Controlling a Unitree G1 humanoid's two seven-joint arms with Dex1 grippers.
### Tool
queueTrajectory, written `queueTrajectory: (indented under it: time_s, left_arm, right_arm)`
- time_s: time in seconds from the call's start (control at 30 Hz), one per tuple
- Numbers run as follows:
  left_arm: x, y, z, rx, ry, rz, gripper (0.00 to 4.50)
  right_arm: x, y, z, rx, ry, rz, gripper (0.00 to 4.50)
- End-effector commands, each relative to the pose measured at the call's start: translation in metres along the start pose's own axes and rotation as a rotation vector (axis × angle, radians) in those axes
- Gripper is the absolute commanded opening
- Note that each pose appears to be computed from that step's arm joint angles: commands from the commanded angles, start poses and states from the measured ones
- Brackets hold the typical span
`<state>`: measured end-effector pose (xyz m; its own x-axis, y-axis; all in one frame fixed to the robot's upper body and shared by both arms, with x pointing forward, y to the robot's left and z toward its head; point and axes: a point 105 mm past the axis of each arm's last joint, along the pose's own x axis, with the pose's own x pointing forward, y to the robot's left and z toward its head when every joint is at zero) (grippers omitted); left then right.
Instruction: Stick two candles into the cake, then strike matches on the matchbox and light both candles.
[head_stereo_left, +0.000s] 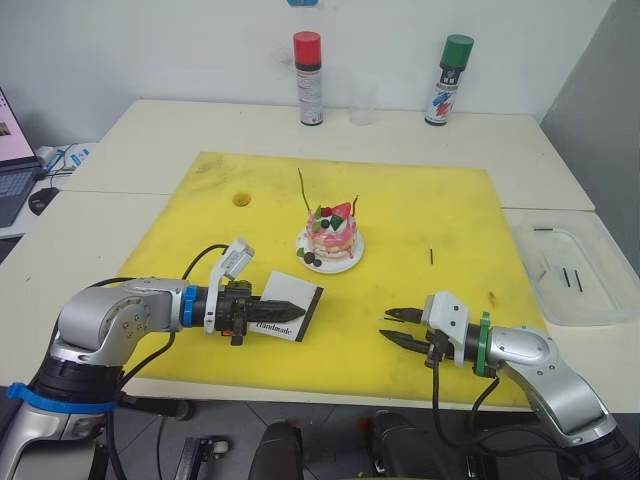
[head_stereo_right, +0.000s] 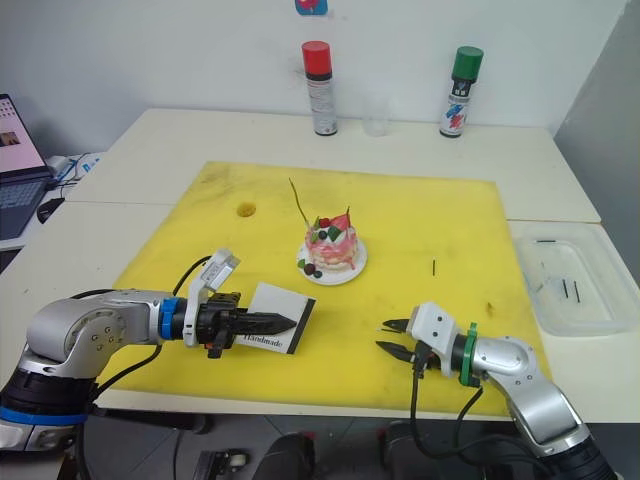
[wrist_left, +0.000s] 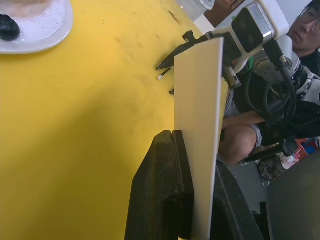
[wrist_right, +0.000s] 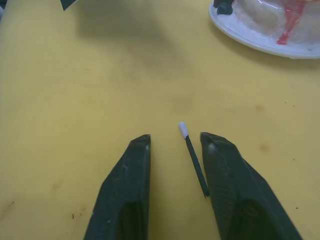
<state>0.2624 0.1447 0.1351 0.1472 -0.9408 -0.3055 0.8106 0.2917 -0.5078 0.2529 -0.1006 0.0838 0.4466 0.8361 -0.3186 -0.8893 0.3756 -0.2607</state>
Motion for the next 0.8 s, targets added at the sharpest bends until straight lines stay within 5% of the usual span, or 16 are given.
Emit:
queueTrajectory:
  time_s: [0.03, 0.1, 0.8]
  left_arm:
    - [-0.0001, -0.0065, 0.0061, 0.033, -0.001, -0.011, 0.0]
    - [0.0, -0.0072, 0.0064, 0.032, -0.001, -0.011, 0.0]
    - [0.0042, -0.0123, 0.0074, 0.026, -0.007, -0.014, 0.0]
  right_arm:
    - [-0.0042, -0.0052, -0.0071, 0.023, 0.021, -0.039, 0.38]
    - [-0.005, -0.0067, -0.0091, 0.028, 0.026, -0.051, 0.01]
    - [-0.006, -0.0048, -0.006, -0.016, 0.049, -0.061, 0.19]
